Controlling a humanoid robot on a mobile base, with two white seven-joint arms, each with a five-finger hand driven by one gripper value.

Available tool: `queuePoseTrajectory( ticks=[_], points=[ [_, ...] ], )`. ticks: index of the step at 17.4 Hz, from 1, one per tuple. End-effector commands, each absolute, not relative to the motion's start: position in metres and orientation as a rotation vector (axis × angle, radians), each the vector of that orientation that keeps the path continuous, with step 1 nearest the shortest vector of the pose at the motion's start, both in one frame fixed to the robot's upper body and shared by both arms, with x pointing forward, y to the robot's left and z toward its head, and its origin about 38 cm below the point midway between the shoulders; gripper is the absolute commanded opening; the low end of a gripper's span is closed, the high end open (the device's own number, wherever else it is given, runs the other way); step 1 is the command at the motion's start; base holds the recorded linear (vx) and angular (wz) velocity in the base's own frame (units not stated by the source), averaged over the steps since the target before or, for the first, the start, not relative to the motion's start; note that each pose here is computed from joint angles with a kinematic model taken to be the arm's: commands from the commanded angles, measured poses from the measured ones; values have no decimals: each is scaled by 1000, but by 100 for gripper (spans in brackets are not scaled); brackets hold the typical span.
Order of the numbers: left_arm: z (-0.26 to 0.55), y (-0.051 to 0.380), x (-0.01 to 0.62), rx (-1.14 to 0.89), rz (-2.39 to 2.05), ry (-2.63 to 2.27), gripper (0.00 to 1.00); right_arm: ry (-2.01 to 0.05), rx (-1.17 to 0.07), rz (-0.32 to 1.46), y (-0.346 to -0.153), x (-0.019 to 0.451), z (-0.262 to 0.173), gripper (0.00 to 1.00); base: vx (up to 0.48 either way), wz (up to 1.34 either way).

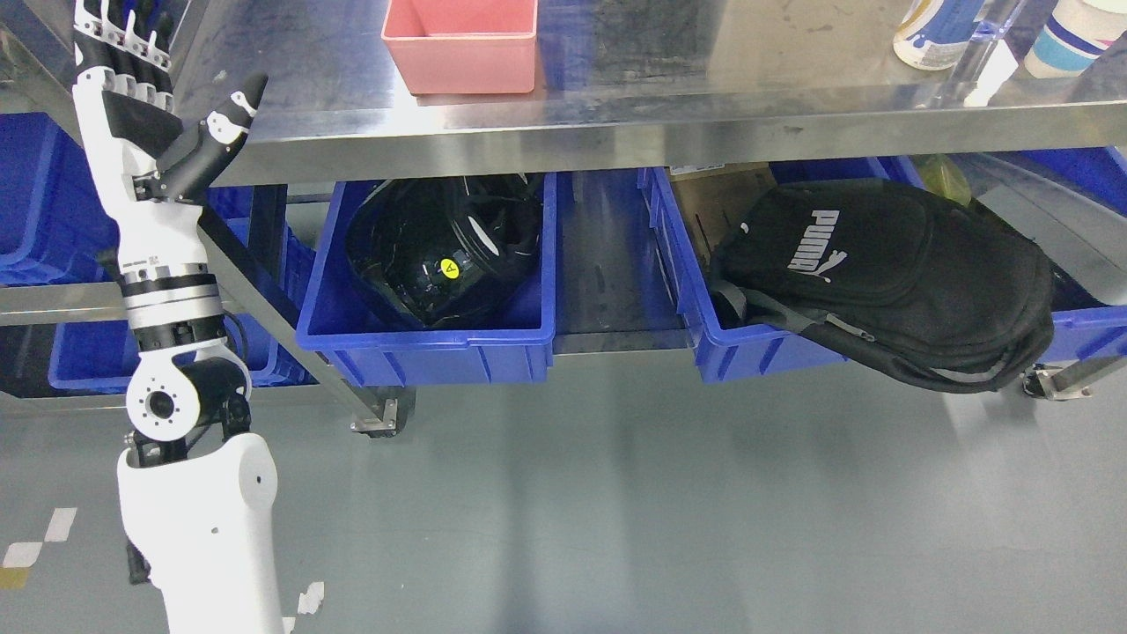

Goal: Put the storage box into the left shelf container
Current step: 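Raise the left hand and reach toward the pink box on the table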

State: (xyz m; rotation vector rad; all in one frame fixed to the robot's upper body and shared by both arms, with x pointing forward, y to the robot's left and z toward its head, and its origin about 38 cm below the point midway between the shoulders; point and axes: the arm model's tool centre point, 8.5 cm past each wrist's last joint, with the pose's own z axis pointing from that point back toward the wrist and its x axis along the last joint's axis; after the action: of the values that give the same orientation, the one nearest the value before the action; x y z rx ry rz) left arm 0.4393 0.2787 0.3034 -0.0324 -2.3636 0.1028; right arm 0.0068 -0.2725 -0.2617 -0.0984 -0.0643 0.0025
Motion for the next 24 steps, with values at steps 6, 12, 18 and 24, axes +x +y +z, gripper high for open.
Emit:
queuePoseTrajectory(
  ticks=[6,12,18,24],
  points=[
    [320,283,446,-26,79,-2383,100,-88,-119,-1,-284,17,-261,100,0,0],
    [418,364,485,49,-737,-2134,100,-88,-117,-1,-284,17,-261,100,2,-11],
    [402,334,526,99,-1224,-1653,99,-88,-119,-1,-284,17,-261,100,18,21],
    [383,246,541,-7,-1540,-1465,98,-90,-119,-1,-284,18,-261,100,106,145]
  ],
)
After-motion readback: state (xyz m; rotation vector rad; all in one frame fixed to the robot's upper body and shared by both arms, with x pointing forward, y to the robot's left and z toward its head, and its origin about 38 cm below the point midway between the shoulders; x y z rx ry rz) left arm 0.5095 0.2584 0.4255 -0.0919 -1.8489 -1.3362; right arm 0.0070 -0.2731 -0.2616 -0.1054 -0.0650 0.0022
